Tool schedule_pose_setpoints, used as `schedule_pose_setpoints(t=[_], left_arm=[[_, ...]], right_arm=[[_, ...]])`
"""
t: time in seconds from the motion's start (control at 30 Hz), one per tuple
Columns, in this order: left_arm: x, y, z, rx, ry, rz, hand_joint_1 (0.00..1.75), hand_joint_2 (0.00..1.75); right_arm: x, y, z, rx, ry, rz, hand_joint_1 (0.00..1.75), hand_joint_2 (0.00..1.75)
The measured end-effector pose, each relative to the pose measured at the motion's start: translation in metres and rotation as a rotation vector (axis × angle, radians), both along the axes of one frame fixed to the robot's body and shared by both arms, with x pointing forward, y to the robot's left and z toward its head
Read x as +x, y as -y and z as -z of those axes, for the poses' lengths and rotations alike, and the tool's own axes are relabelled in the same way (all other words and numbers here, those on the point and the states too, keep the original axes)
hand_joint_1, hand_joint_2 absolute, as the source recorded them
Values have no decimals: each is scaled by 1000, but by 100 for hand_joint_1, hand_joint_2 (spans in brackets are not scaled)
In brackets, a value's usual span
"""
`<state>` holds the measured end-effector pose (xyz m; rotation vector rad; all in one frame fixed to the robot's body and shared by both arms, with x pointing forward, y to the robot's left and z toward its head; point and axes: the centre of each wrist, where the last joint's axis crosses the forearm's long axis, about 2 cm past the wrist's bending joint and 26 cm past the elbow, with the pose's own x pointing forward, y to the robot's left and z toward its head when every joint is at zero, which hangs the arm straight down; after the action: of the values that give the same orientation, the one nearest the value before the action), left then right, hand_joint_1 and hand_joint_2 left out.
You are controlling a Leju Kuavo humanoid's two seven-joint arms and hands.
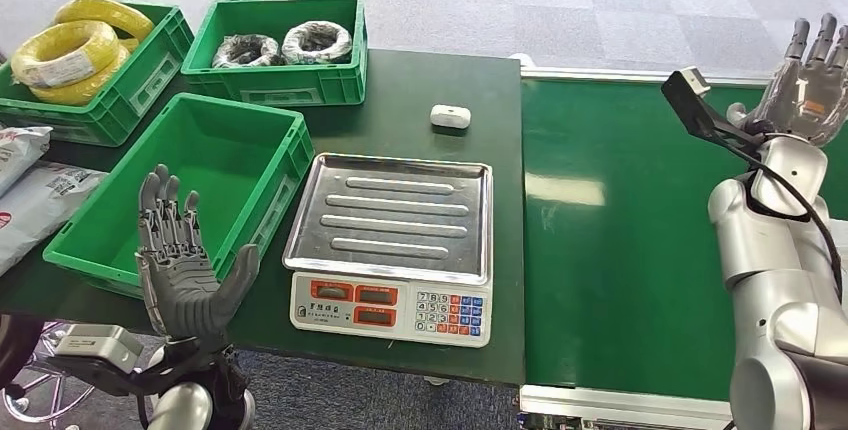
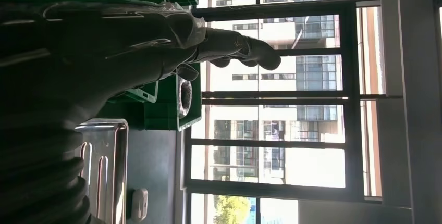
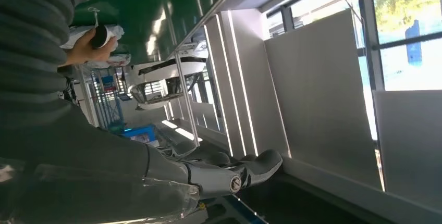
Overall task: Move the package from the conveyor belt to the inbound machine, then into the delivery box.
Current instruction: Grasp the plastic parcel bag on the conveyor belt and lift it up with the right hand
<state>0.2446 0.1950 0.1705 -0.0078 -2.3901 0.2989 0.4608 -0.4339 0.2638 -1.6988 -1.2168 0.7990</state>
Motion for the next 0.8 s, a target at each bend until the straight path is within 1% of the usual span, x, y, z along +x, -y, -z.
schedule_pose_setpoints(t=[0.1, 0.2, 0.37, 0.5, 0.63, 0.8], left_arm=[[0, -3, 1, -8, -5, -13, 0, 175], [0, -4, 1, -10, -6, -18, 0, 175], [-1, -5, 1, -14, -7, -17, 0, 175], [-4, -7, 5, -14, -17, -12, 0, 175], [-5, -8, 5, -13, -18, -7, 0, 175], [-4, -10, 6, -7, -16, -2, 0, 175]], right_arm=[[-4, 22, 8, 12, -130, 75, 0, 175], [-8, 35, 16, 15, -197, 116, 0, 175], [-15, 45, 28, 29, -276, 180, 0, 175], [-22, 49, 46, 24, -369, 217, 0, 175], [-28, 50, 61, 15, -445, 198, 0, 175], [-39, 48, 84, 60, -602, 63, 0, 175]])
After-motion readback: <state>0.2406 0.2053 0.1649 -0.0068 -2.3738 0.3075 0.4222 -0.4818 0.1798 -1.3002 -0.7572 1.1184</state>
